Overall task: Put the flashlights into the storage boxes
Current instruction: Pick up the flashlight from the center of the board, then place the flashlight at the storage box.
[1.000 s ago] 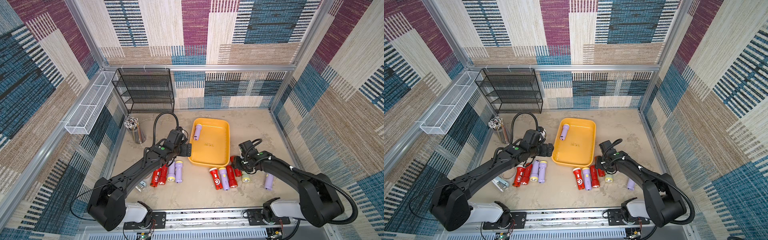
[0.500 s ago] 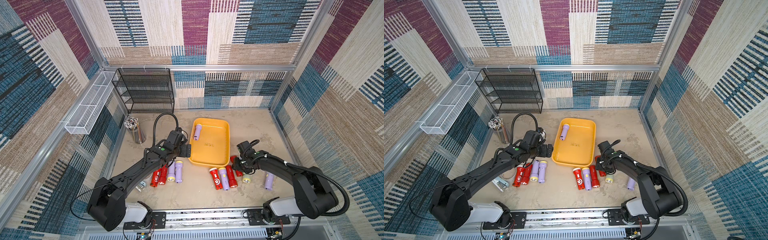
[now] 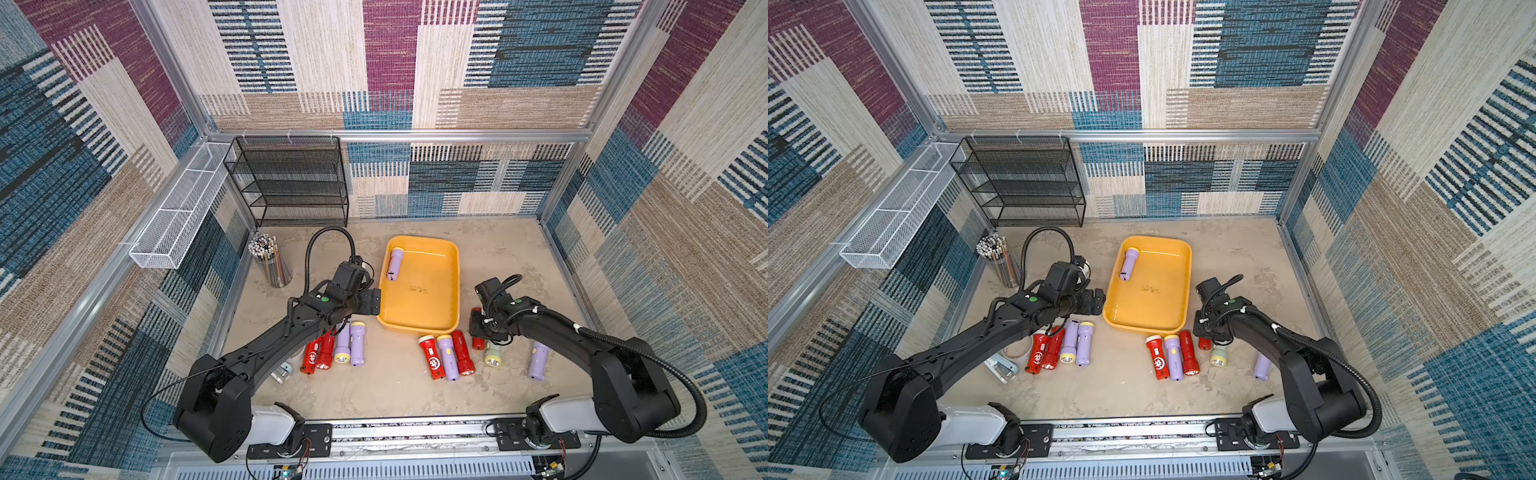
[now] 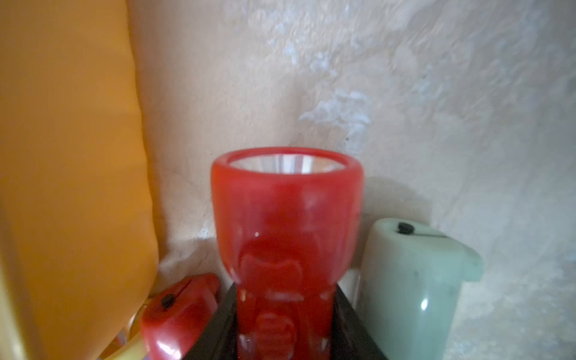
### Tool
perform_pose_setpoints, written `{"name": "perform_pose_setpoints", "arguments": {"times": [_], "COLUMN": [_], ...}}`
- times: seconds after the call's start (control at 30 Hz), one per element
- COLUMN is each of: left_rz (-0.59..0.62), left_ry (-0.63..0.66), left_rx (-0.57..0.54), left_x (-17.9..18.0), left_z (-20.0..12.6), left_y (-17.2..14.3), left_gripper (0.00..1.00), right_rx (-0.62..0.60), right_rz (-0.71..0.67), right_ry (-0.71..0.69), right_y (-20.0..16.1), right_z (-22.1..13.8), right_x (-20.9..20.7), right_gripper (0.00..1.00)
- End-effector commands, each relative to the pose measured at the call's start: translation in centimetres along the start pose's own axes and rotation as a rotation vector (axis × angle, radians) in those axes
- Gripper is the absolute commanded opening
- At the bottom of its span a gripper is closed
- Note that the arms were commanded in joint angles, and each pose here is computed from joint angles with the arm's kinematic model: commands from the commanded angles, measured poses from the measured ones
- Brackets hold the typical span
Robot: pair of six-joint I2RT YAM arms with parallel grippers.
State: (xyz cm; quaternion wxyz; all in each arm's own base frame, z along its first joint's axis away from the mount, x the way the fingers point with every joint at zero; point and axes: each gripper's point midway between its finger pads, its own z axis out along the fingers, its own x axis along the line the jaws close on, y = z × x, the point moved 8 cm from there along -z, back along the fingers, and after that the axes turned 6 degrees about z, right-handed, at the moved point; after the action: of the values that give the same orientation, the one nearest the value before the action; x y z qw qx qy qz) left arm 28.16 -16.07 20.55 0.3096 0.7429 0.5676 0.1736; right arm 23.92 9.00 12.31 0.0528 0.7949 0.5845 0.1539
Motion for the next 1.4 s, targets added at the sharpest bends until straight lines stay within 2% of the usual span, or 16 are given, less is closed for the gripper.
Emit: {"name": "perform_pose_setpoints", "arguments": {"times": [0.0, 0.23, 0.43, 0.73, 0.97, 1.3, 1.37], "left_rz": [-0.001, -0.005, -0.006, -0.01, -0.022, -0.088, -0.103], "left_ry": [-0.014, -0.011, -0.006, 0.007, 0.003, -0.044, -0.056], "left_rx": [-0.021, -0.025, -0.021, 0.008, 0.042, 0.104, 0.111], "left_x": [-0.1, -0.1, 0.0, 0.1, -0.1, -0.7, -0.8], "left_z": [-0.1, -0.1, -0.1, 1.1, 2.4, 4.7, 5.0], "left_y": [0.3, 0.4, 0.4, 0.3, 0.2, -0.9, -1.1], "left_gripper": [0.93, 0.93, 0.93, 0.93, 0.93, 0.91, 0.91], "right_rx": [-0.035, -0.12, -0.207, -0.265, -0.233, -0.124, -0.127], "right_rz": [0.009, 0.002, -0.016, -0.07, -0.144, -0.213, -0.225], "right_ry": [-0.039, -0.035, 0.022, 0.273, 0.358, 0.388, 0.404], "right_y": [0.4, 2.5, 5.3, 9.8, 12.1, 15.1, 16.0], "right_z": [-1.3, -4.7, -7.8, -8.8, -5.9, 2.2, 2.7], "right_x": [-0.3, 0.6, 2.7, 8.3, 13.0, 17.8, 19.0], "right_gripper": [0.38, 0.38, 0.39, 0.39, 0.39, 0.39, 0.39]}}
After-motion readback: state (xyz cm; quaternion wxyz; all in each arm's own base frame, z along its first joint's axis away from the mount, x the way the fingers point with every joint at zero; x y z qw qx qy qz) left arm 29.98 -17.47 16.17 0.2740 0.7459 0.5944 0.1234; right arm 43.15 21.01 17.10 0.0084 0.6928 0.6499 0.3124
